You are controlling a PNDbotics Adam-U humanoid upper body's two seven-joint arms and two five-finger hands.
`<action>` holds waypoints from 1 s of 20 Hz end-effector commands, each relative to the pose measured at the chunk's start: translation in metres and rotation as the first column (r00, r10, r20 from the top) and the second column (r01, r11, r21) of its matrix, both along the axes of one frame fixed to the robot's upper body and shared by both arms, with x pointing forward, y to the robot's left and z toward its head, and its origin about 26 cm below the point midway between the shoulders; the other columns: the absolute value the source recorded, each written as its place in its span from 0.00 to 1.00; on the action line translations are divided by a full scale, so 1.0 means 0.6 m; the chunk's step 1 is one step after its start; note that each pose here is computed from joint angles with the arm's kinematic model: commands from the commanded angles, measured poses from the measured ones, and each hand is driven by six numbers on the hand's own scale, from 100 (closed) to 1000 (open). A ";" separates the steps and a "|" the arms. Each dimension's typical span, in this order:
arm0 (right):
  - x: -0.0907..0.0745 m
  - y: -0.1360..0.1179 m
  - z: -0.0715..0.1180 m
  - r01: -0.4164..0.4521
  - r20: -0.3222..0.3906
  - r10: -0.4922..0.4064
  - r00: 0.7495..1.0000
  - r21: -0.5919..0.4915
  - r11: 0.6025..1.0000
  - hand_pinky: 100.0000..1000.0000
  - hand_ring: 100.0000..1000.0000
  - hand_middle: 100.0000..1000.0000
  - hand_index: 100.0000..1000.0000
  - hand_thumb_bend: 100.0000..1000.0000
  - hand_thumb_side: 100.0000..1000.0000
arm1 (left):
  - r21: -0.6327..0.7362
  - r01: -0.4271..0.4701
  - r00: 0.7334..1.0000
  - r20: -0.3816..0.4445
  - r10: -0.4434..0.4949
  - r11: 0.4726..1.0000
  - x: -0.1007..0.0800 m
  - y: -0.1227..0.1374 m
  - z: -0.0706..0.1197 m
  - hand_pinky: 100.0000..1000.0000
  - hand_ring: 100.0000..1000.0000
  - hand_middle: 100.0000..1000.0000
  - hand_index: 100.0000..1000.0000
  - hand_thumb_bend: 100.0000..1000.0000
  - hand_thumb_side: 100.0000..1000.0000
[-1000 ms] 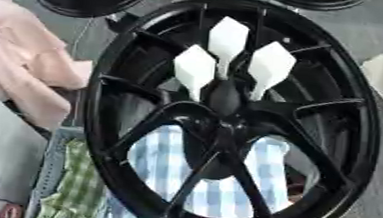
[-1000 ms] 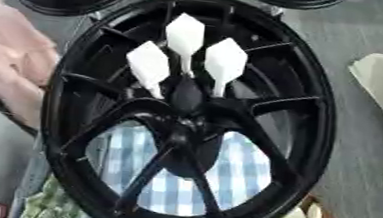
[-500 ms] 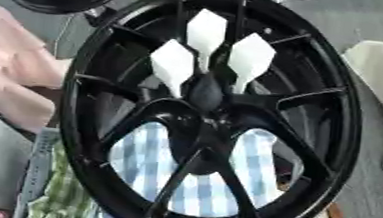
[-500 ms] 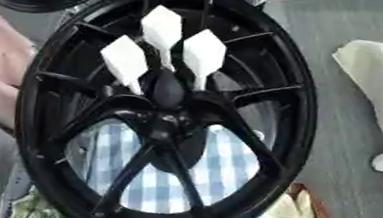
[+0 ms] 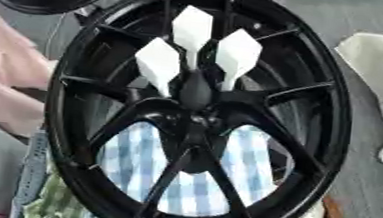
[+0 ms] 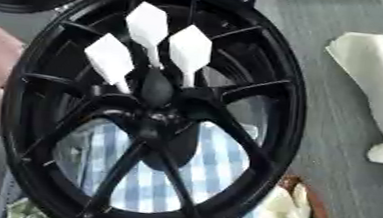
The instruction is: Pull the pin out of the wheel hub.
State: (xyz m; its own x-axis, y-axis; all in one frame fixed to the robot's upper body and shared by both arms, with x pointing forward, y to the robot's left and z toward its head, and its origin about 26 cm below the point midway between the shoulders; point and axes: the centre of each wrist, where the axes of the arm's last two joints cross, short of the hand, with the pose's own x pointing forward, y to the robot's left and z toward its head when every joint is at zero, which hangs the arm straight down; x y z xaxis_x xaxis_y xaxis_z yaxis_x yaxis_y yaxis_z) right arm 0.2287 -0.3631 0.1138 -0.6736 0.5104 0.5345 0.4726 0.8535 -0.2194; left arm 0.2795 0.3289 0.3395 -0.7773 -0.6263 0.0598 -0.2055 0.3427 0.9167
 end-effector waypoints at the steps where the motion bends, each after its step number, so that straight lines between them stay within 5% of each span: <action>1: -0.001 0.003 0.009 -0.007 0.012 0.007 1.000 -0.028 1.000 0.77 0.67 0.61 0.70 0.00 0.30 | 0.193 -0.021 1.000 0.009 0.019 0.981 -0.011 -0.012 0.027 0.82 0.75 0.70 0.82 0.00 0.65; 10: 0.006 0.009 0.015 -0.047 0.007 0.047 0.999 -0.043 0.998 0.77 0.67 0.61 0.70 0.00 0.30 | 0.472 0.050 0.998 -0.057 -0.026 0.880 -0.001 -0.050 0.006 0.83 0.76 0.71 0.83 0.07 0.77; 20: 0.005 0.009 0.015 -0.062 -0.009 0.062 0.998 -0.045 0.997 0.77 0.67 0.61 0.70 0.00 0.30 | 0.518 0.169 0.984 -0.142 -0.110 0.839 0.036 -0.121 0.008 0.83 0.76 0.71 0.83 0.05 0.81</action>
State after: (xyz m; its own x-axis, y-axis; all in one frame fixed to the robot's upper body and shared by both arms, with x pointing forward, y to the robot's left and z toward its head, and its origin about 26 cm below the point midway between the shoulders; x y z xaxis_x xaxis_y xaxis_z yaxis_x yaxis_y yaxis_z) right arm 0.2330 -0.3562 0.1149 -0.6875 0.4904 0.5356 0.4275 0.8695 -0.2473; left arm 0.2999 0.2559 0.3408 -0.8695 -0.4649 -0.1668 -0.0983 -0.1681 0.9809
